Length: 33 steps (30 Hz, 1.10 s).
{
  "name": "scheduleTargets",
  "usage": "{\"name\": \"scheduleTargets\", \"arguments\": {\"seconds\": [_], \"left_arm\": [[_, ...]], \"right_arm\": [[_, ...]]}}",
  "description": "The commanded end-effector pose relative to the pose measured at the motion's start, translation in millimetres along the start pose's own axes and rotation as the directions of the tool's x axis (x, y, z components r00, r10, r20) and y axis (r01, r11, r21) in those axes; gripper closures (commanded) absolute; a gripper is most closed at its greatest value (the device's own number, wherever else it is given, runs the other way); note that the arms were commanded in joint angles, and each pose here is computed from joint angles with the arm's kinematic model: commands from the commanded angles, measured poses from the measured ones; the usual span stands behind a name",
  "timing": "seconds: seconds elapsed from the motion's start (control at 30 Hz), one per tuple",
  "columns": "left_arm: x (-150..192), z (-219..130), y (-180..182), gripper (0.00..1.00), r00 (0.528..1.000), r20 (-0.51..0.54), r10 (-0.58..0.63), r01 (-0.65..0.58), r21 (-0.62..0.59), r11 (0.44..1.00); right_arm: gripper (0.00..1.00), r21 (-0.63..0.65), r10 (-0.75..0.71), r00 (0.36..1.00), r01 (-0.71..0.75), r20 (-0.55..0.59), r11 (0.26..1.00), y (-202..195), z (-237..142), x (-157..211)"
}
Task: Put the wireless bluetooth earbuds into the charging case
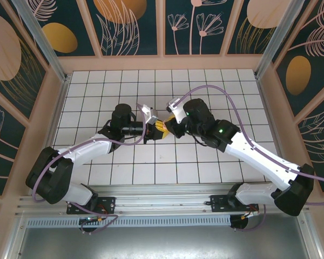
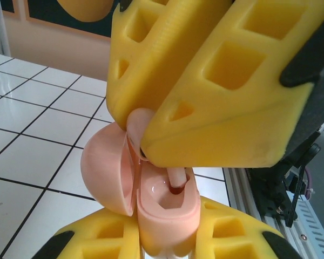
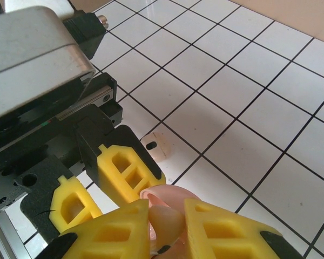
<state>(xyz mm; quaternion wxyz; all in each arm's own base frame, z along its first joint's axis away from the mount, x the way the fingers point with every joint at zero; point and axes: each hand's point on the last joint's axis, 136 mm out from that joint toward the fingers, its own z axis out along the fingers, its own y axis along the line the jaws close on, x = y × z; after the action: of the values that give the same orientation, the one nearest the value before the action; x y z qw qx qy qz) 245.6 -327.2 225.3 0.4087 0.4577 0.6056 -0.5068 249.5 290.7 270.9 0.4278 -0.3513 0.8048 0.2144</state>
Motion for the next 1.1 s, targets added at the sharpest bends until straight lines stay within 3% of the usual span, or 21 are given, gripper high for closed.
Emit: {"name": "scheduleTargets", "arguments": {"seconds": [0.0, 0.43, 0.77, 1.07], "left_arm": [[-30.4, -2.6, -11.0, 0.82, 0.995, 0.061, 0.074, -0.076, 0.028, 0.997], [-34.9, -4.0, -11.9, 0.81, 0.994, 0.071, 0.083, -0.085, 0.020, 0.996], [-35.5, -4.6, -13.4, 0.81, 0.993, 0.075, 0.087, -0.089, 0.025, 0.996], [-29.7, -5.3, -12.1, 0.81, 0.993, 0.060, 0.102, -0.103, 0.008, 0.995]], "right_arm": [[0.79, 0.017, -0.029, 1.000, 0.030, -0.008, 0.999, -0.1, 2.6, 2.7], [0.78, -0.066, -0.050, 0.997, 0.046, -0.057, 0.997, 17.0, 2.3, 18.9], [0.71, -0.108, -0.064, 0.998, 0.061, -0.028, 0.992, 23.7, -2.6, 19.9], [0.57, -0.113, 0.039, 0.994, -0.027, 0.105, 0.993, 15.7, -27.0, -12.5]]}}
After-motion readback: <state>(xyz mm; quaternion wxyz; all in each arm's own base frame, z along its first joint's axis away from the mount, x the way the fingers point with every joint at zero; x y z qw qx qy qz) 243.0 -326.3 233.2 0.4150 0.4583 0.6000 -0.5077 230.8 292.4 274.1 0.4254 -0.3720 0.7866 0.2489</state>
